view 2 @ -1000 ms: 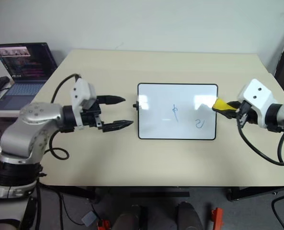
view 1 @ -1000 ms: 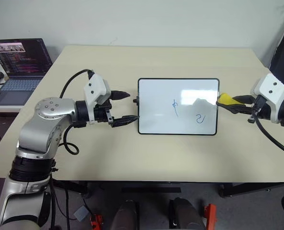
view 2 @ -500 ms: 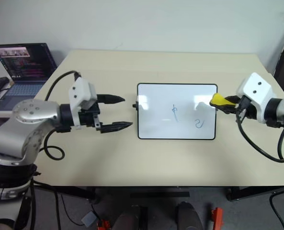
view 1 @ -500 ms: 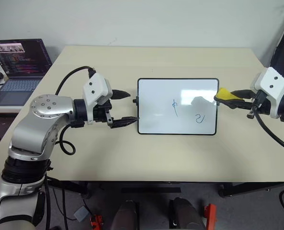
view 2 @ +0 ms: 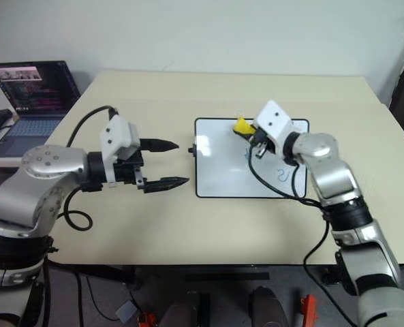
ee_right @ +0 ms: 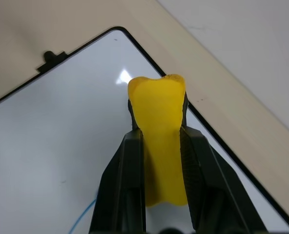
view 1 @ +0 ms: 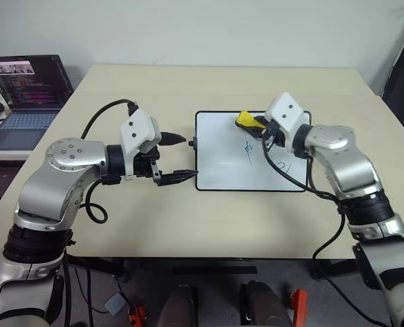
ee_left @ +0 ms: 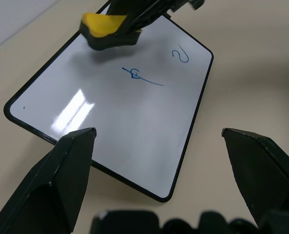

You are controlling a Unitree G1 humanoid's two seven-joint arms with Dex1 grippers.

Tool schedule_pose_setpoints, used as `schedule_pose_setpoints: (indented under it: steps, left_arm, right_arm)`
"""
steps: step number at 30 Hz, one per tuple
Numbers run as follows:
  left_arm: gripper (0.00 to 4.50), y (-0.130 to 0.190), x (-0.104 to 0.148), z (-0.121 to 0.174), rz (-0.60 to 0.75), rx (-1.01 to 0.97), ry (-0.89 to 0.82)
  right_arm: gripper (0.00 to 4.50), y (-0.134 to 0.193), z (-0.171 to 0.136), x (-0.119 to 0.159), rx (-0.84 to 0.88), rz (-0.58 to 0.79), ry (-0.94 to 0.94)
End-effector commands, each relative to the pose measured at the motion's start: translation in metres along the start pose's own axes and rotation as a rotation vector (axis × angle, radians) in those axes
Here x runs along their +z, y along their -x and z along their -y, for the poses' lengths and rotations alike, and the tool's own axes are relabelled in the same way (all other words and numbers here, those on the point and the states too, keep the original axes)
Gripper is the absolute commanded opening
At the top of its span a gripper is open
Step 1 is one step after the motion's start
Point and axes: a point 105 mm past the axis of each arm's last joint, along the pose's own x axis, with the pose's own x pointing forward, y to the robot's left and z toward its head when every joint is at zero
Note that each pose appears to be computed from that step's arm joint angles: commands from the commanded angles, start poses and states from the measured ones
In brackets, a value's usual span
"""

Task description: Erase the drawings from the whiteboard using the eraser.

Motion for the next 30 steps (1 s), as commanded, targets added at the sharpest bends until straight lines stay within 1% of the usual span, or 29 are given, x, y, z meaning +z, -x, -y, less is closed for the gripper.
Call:
schedule_pose_setpoints:
  steps: [1,4,10,16,19,23,27,30]
  left_arm:
    - [4.5,0.002,0.013,0.0,0.027,0.006,-0.056]
    - [4.5,0.003,0.014,0.001,0.031,0.007,-0.057]
    - [4.5,0.005,0.013,0.0,0.024,0.017,-0.056]
    - [4.5,0.004,0.012,0.001,0.026,0.018,-0.054]
    - [4.5,0.004,0.012,0.001,0.027,0.017,-0.054]
    - [4.5,0.002,0.014,0.001,0.031,0.016,-0.058]
    - [4.5,0.003,0.014,0.0,0.032,0.016,-0.058]
    - [4.5,0.003,0.014,0.0,0.031,0.016,-0.06]
  right_arm:
    - [0.77,-0.006,0.015,0.011,-0.059,0.026,0.078]
    - [0.77,-0.009,0.011,-0.002,-0.021,-0.017,0.117]
    - [0.77,-0.004,0.006,-0.014,0.043,-0.049,0.1]
    - [0.77,-0.004,-0.005,-0.037,0.109,-0.168,0.094]
    - [0.77,-0.006,-0.018,-0.049,0.156,-0.226,0.087]
    - [0.77,-0.007,-0.049,-0.067,0.25,-0.28,0.055]
    - [0.77,0.001,-0.078,-0.092,0.331,-0.354,0.058]
    - [0.77,0.008,-0.091,-0.102,0.367,-0.383,0.056]
